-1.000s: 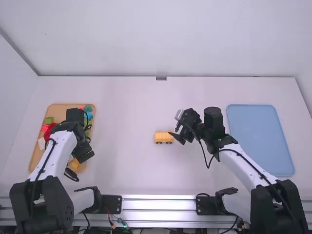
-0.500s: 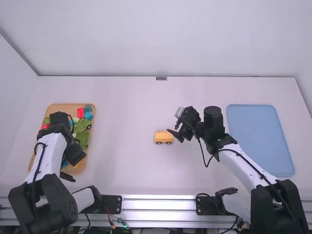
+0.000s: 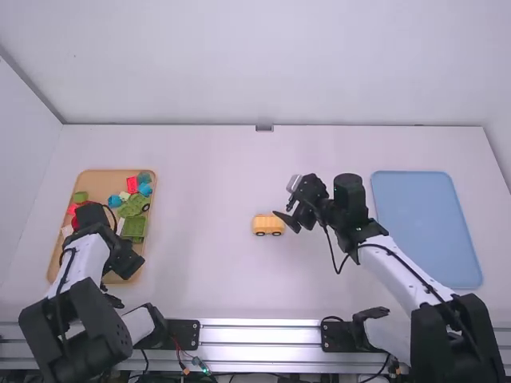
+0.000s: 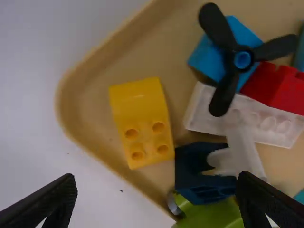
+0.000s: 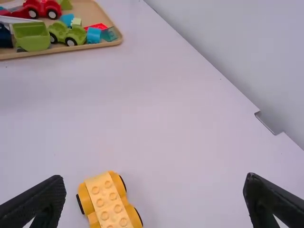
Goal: Assemble lego blocks to make yellow taxi
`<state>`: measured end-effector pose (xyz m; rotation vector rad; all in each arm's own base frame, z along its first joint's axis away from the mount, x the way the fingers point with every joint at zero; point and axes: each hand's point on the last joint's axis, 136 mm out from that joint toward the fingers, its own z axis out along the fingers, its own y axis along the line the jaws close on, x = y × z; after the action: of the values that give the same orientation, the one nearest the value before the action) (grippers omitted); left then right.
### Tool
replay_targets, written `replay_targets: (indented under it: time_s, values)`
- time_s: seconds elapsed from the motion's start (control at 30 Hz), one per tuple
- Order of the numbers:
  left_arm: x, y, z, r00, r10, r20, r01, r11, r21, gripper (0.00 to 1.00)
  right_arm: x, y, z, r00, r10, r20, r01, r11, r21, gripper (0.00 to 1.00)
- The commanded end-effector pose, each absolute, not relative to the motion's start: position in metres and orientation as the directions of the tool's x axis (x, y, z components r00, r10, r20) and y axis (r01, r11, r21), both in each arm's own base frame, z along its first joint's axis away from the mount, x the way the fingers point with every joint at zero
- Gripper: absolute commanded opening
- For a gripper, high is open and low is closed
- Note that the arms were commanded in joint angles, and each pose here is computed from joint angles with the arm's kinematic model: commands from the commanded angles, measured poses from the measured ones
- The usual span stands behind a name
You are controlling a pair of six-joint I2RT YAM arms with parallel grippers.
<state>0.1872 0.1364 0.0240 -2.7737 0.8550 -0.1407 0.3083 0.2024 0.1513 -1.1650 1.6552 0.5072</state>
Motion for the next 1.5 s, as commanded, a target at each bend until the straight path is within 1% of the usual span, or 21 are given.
replay_targets:
  time_s: [0.0, 0.1, 0.3, 0.43, 0.5, 0.63, 0.77, 0.8, 0.83, 0.9, 0.93, 1.23, 1.4, 1.47]
  values:
    - [0.186, 0.136, 0.025, 0.805, -0.593, 0.022, -0.569, -0.783, -0.25, 0.87, 0.305, 0.203, 0.152, -0.029, -0.444, -0.895, -0.875, 0.444, -0.192, 0.99]
    - [0.185, 0.138, 0.021, 0.813, -0.582, 0.019, -0.564, -0.795, -0.225, 0.86, 0.305, 0.203, 0.152, -0.029, -0.444, -0.896, -0.876, 0.444, -0.191, 0.99]
    - [0.185, 0.138, 0.009, 0.83, -0.557, 0.03, -0.55, -0.826, -0.119, 0.87, 0.305, 0.203, 0.152, -0.03, -0.444, -0.895, -0.876, 0.444, -0.191, 0.99]
    - [0.187, 0.14, 0.002, 0.843, -0.538, 0.02, -0.534, -0.841, -0.083, 0.87, 0.305, 0.203, 0.152, -0.029, -0.444, -0.895, -0.876, 0.444, -0.191, 0.99]
    - [0.183, 0.139, -0.003, 0.848, -0.53, 0.003, -0.529, -0.847, -0.053, 0.87, 0.305, 0.203, 0.152, -0.029, -0.444, -0.895, -0.876, 0.443, -0.192, 0.98]
    - [0.181, 0.137, -0.009, 0.849, -0.528, -0.006, -0.528, -0.849, -0.028, 0.86, 0.306, 0.203, 0.154, -0.022, -0.442, -0.897, -0.874, 0.444, -0.197, 0.99]
    - [0.182, 0.136, -0.01, 0.866, -0.499, -0.008, -0.499, -0.866, -0.028, 0.88, 0.306, 0.203, 0.154, -0.021, -0.441, -0.897, -0.874, 0.444, -0.198, 0.98]
    - [0.182, 0.136, -0.009, 0.866, -0.5, -0.005, -0.5, -0.865, -0.031, 0.81, 0.306, 0.203, 0.154, -0.021, -0.441, -0.897, -0.874, 0.444, -0.198, 0.99]
    - [0.184, 0.137, -0.009, 0.863, -0.505, -0.001, -0.505, -0.862, -0.035, 0.72, 0.306, 0.203, 0.154, -0.021, -0.442, -0.897, -0.874, 0.444, -0.198, 0.99]
    - [0.185, 0.138, -0.01, 0.853, -0.522, 0.002, -0.521, -0.852, -0.045, 0.5, 0.306, 0.203, 0.154, -0.021, -0.441, -0.897, -0.874, 0.444, -0.198, 0.99]
    - [0.186, 0.138, -0.011, 0.852, -0.524, 0.003, -0.523, -0.851, -0.049, 0.48, 0.306, 0.203, 0.154, -0.021, -0.441, -0.897, -0.874, 0.444, -0.198, 0.99]
    - [0.18, 0.135, -0.019, 0.856, -0.517, -0.002, -0.516, -0.855, -0.048, 0.5, 0.305, 0.203, 0.153, -0.024, -0.442, -0.897, -0.875, 0.444, -0.196, 0.99]
    - [0.174, 0.132, -0.022, 0.889, -0.458, -0.012, -0.458, -0.888, -0.034, 0.52, 0.305, 0.203, 0.153, -0.024, -0.442, -0.897, -0.874, 0.444, -0.195, 0.98]
    - [0.175, 0.133, -0.022, 0.883, -0.469, -0.011, -0.469, -0.882, -0.04, 0.51, 0.305, 0.203, 0.153, -0.024, -0.442, -0.897, -0.874, 0.444, -0.196, 0.98]
